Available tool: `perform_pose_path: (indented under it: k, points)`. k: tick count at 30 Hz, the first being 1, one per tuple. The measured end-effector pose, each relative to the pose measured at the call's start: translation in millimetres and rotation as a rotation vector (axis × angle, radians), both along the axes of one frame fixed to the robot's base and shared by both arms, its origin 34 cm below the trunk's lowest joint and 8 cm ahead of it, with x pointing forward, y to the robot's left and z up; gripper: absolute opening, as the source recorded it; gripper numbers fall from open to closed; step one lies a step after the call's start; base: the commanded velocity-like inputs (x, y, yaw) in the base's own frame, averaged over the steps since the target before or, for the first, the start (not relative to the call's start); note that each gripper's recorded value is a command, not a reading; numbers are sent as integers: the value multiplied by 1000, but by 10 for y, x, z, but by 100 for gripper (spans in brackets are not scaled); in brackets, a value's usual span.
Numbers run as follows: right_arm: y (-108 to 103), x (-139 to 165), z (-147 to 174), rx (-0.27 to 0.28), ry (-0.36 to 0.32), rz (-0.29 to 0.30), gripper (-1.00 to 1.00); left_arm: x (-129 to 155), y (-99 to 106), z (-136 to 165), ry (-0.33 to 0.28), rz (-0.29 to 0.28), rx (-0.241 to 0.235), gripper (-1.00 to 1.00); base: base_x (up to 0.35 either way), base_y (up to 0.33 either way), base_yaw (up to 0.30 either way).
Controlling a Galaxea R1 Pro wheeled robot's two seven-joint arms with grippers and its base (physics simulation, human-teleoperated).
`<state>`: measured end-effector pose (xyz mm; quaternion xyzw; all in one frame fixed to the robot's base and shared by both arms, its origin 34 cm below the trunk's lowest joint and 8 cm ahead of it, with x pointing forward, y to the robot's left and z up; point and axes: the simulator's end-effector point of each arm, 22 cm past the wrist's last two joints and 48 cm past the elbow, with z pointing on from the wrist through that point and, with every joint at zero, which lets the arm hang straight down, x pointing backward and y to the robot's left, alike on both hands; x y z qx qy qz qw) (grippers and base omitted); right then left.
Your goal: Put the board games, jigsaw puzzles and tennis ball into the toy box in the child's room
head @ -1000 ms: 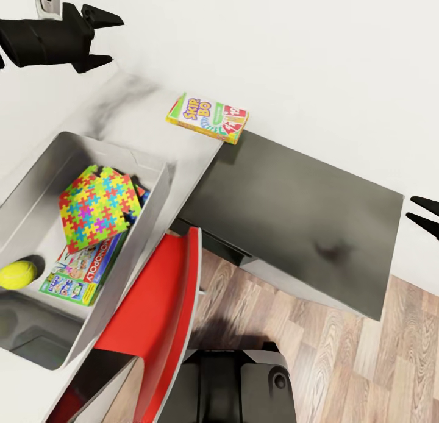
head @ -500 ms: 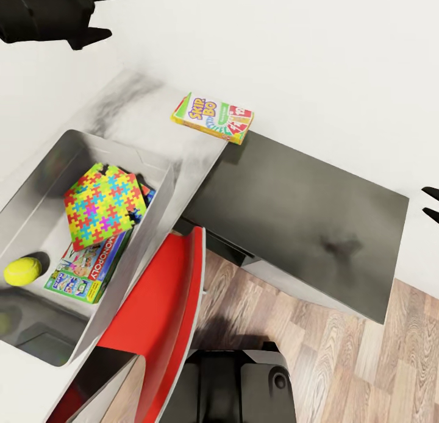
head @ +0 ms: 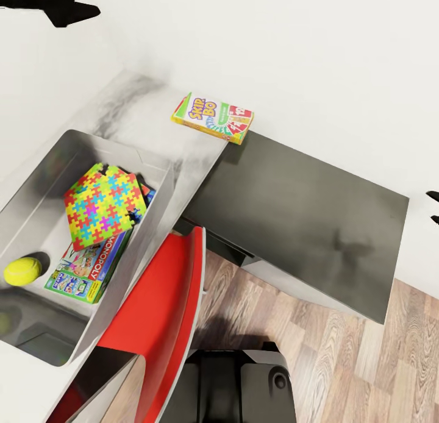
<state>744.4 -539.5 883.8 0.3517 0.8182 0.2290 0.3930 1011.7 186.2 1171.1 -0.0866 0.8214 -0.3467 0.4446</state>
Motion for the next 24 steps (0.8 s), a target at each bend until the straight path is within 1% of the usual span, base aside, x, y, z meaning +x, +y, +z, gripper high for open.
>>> perform_pose_path:
  k: [1, 3, 4, 5, 6, 8, 9, 11, 12, 14, 15, 17, 18, 19, 20, 21, 22, 24]
  points:
    - [0, 1, -1, 0, 0, 0, 100, 0, 0, -2, 1, 1, 0, 100, 0, 0, 2]
    - [78, 36, 60, 57, -29, -1, 100, -64, -47, 30, 36, 24, -44, 100, 0, 0, 1]
    - [79, 37, 60, 58, -29, 0, 100, -64, -47, 29, 37, 25, -44, 100, 0, 0, 1]
    - [138, 62, 112, 96, -50, 6, 100, -93, -78, 27, 53, 31, -60, 100, 0, 0, 1]
    - [140, 62, 112, 96, -50, 7, 100, -94, -79, 26, 54, 32, -61, 100, 0, 0, 0]
    - [291, 104, 233, 175, -97, 39, 100, -150, -155, -13, 86, 35, -75, 100, 0, 0, 0]
    - [293, 104, 234, 175, -97, 40, 100, -150, -156, -14, 86, 35, -75, 100, 0, 0, 0]
    - [462, 129, 376, 251, -147, 90, 100, -203, -239, -86, 115, 30, -73, 100, 0, 0, 0]
    - [465, 129, 378, 251, -147, 91, 100, -203, -240, -87, 115, 30, -72, 100, 0, 0, 0]
    - [615, 140, 531, 319, -199, 142, 100, -249, -314, -170, 138, 22, -61, 100, 0, 0, 0]
    - [617, 139, 532, 319, -199, 143, 100, -250, -315, -171, 139, 22, -61, 100, 0, 0, 0]
    - [728, 142, 675, 373, -248, 183, 100, -287, -371, -247, 157, 15, -48, 100, 0, 0, 0]
    - [730, 142, 677, 373, -249, 184, 100, -288, -371, -248, 157, 15, -47, 100, 0, 0, 0]
    - [771, 142, 740, 395, -270, 200, 100, -303, -390, -280, 164, 12, -42, 100, 0, 0, 0]
    - [772, 141, 741, 395, -271, 201, 100, -303, -391, -280, 164, 12, -41, 100, 0, 0, 0]
    - [805, 140, 795, 414, -290, 214, 100, -315, -404, -307, 170, 10, -36, 100, 0, 0, 0]
    - [806, 140, 796, 414, -290, 214, 100, -315, -404, -307, 170, 10, -36, 100, 0, 0, 0]
    - [859, 135, 888, 444, -323, 236, 100, -332, -418, -346, 179, 8, -29, 100, 0, 0, 0]
